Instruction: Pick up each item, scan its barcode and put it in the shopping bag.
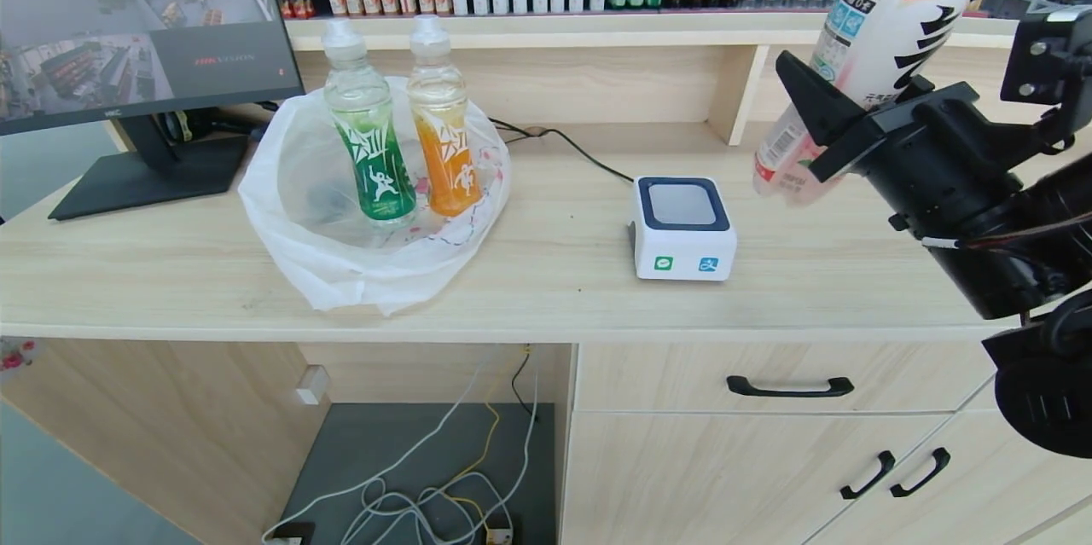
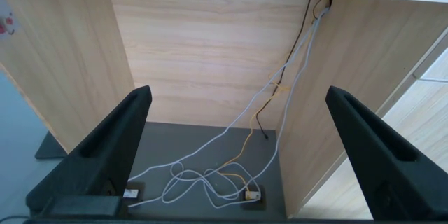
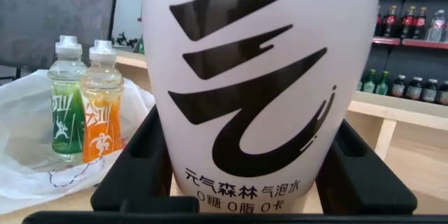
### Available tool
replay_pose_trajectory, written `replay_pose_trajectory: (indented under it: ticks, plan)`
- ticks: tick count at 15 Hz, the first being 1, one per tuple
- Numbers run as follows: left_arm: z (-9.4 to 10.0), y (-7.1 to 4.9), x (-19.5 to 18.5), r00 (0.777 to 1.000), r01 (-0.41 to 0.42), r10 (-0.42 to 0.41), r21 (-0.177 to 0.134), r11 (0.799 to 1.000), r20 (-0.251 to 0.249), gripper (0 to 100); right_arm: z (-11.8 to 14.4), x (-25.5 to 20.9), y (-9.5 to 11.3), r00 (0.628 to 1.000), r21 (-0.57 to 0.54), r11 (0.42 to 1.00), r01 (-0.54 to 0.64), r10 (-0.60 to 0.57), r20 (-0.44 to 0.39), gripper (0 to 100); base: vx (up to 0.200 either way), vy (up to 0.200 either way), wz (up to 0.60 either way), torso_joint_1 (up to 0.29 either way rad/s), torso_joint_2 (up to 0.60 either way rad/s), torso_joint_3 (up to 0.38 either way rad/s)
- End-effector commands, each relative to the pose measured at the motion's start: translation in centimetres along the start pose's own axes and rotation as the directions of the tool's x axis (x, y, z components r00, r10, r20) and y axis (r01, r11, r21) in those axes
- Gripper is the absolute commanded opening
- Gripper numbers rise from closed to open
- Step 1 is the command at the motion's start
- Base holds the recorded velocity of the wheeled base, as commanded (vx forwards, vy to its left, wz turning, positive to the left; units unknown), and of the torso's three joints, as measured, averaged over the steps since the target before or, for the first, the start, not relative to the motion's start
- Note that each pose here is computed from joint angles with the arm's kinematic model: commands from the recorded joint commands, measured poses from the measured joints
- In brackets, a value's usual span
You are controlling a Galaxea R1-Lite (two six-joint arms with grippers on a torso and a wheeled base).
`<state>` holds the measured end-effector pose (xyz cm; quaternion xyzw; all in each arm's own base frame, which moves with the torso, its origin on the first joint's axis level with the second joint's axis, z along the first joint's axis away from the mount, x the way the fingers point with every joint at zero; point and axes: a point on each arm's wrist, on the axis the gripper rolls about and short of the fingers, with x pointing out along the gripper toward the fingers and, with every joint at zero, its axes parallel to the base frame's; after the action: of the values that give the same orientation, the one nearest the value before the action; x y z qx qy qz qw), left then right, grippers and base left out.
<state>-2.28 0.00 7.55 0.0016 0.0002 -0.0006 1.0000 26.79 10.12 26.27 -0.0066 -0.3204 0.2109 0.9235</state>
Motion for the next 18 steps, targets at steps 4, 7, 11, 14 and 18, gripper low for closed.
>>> replay_pose_trajectory:
  ticks: [4,7,11,14,18]
  plan:
    - [0.0,0.0,0.0,1.0,-0.001,0.001,-0.002,1.0,0.0,100,0.8,0.1,-0.5,0.998,0.003,0.998,0.061,-0.061,0.024,0,0.0,0.0,0.0,0.0,0.0,0.0]
    - [0.0,0.0,0.0,1.0,-0.001,0.001,-0.002,1.0,0.0,100,-0.2,-0.7,-0.3,0.998,0.013,0.999,0.05,-0.049,-0.027,0,0.0,0.067,0.0,0.001,0.0,-0.001]
    - [0.0,0.0,0.0,1.0,-0.001,0.001,-0.005,1.0,0.0,100,-1.7,-0.2,-0.2,0.998,0.019,0.999,0.037,-0.036,-0.055,0,0.0,0.2,0.0,0.0,0.0,0.0]
    - [0.0,0.0,0.0,1.0,-0.001,0.001,-0.005,1.0,0.0,100,-1.6,-0.3,-0.3,0.998,0.038,0.998,0.041,-0.039,-0.055,0,0.0,0.2,0.0,0.004,0.0,0.004]
    - [0.0,0.0,0.0,1.0,-0.001,0.001,-0.005,1.0,0.0,100,-1.5,-0.3,-0.2,0.998,0.039,0.999,0.029,-0.027,-0.05,0,0.0,0.2,0.0,0.0,0.0,0.01]
